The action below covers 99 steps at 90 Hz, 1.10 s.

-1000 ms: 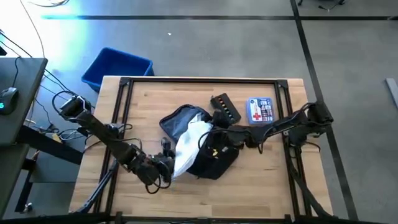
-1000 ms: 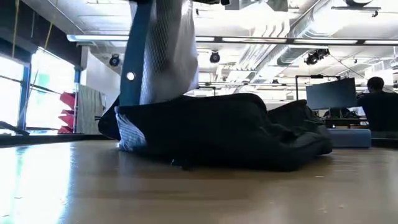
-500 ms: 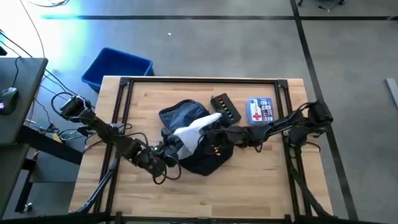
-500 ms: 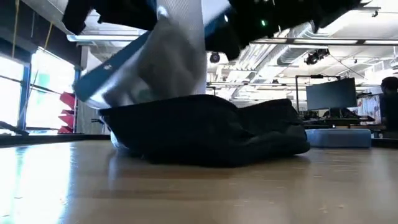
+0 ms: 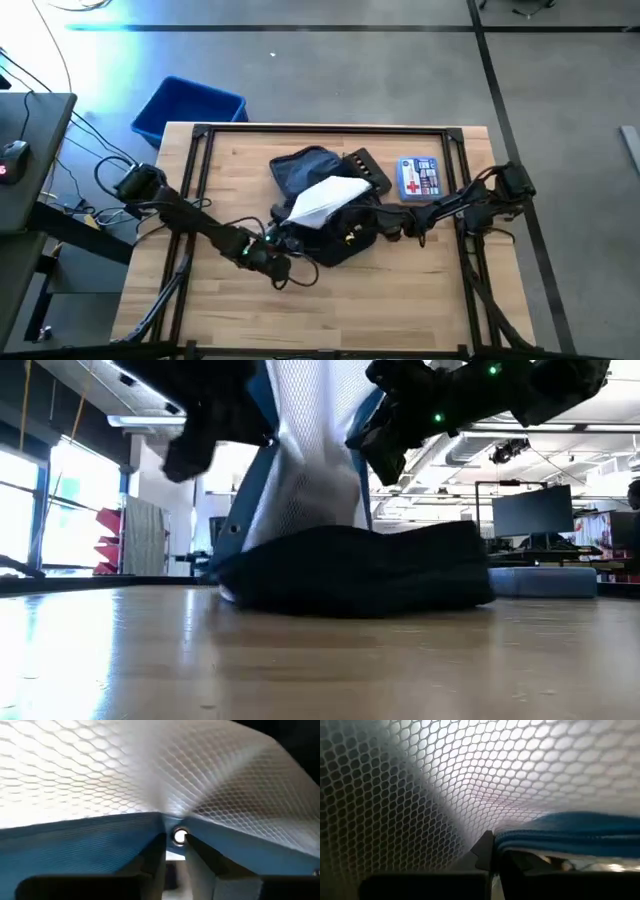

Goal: Unpack backpack
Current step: Put the white zip bag into the backpack

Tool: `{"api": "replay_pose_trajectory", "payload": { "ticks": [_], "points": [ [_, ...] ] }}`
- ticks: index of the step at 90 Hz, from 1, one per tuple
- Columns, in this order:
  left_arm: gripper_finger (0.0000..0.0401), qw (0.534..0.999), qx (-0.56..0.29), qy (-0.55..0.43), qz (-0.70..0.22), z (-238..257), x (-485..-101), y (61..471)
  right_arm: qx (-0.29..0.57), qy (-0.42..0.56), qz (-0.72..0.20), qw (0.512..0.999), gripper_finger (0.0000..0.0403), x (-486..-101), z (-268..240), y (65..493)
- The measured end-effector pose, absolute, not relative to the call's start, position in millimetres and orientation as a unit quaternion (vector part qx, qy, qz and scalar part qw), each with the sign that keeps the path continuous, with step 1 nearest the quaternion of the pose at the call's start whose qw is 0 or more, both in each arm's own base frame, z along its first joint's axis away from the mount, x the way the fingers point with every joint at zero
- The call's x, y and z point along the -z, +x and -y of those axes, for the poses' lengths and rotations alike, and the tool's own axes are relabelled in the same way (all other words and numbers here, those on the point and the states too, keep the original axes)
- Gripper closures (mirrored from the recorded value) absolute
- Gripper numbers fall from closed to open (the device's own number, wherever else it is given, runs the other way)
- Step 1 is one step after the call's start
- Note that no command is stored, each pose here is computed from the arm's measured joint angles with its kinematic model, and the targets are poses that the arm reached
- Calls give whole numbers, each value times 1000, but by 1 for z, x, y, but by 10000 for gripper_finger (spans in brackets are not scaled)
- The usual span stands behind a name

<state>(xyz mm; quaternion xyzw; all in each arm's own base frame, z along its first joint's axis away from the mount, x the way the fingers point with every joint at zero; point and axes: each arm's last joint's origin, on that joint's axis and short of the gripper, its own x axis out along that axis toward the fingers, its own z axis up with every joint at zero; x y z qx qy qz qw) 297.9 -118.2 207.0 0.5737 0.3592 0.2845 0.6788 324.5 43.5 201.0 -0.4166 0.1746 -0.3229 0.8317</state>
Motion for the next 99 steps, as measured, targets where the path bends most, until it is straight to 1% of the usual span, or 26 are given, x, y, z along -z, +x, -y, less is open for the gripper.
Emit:
{"api": "replay_pose_trajectory", "payload": {
  "ticks": [5, 13, 18, 27, 32, 39, 45, 54, 60, 70, 76, 81, 87, 99],
  "points": [
    [375, 678, -285, 572, -363, 115, -205, 301, 322, -433, -182, 822, 403, -201, -45, 324],
    [395, 698, -269, 553, -367, 112, -195, 307, 305, -450, -202, 815, 403, -190, -47, 318],
    [398, 705, -257, 545, -373, 112, -184, 310, 286, -452, -225, 814, 403, -178, -48, 313],
    [396, 697, -246, 549, -389, 114, -160, 315, 249, -440, -269, 820, 403, -153, -51, 299],
    [397, 701, -242, 544, -392, 117, -147, 316, 223, -427, -290, 827, 403, -140, -54, 290],
    [398, 723, -245, 520, -384, 126, -134, 314, 194, -410, -322, 831, 403, -124, -58, 278],
    [395, 755, -228, 487, -375, 135, -129, 311, 181, -389, -339, 837, 403, -118, -59, 274],
    [381, 812, -197, 418, -356, 151, -134, 310, 176, -359, -366, 840, 403, -112, -57, 269],
    [369, 838, -185, 386, -339, 163, -146, 309, 189, -338, -367, 846, 403, -112, -54, 269],
    [352, 856, -171, 365, -324, 179, -167, 305, 193, -326, -373, 847, 403, -111, -50, 269],
    [345, 863, -180, 352, -316, 183, -180, 302, 189, -325, -380, 845, 400, -110, -50, 268],
    [342, 868, -198, 334, -309, 181, -189, 300, 186, -329, -388, 841, 390, -109, -50, 268],
    [341, 875, -218, 306, -305, 174, -198, 297, 176, -344, -409, 826, 366, -110, -52, 267],
    [341, 878, -262, 248, -313, 154, -205, 296, 176, -353, -460, 796, 288, -117, -58, 267]
  ]
}}
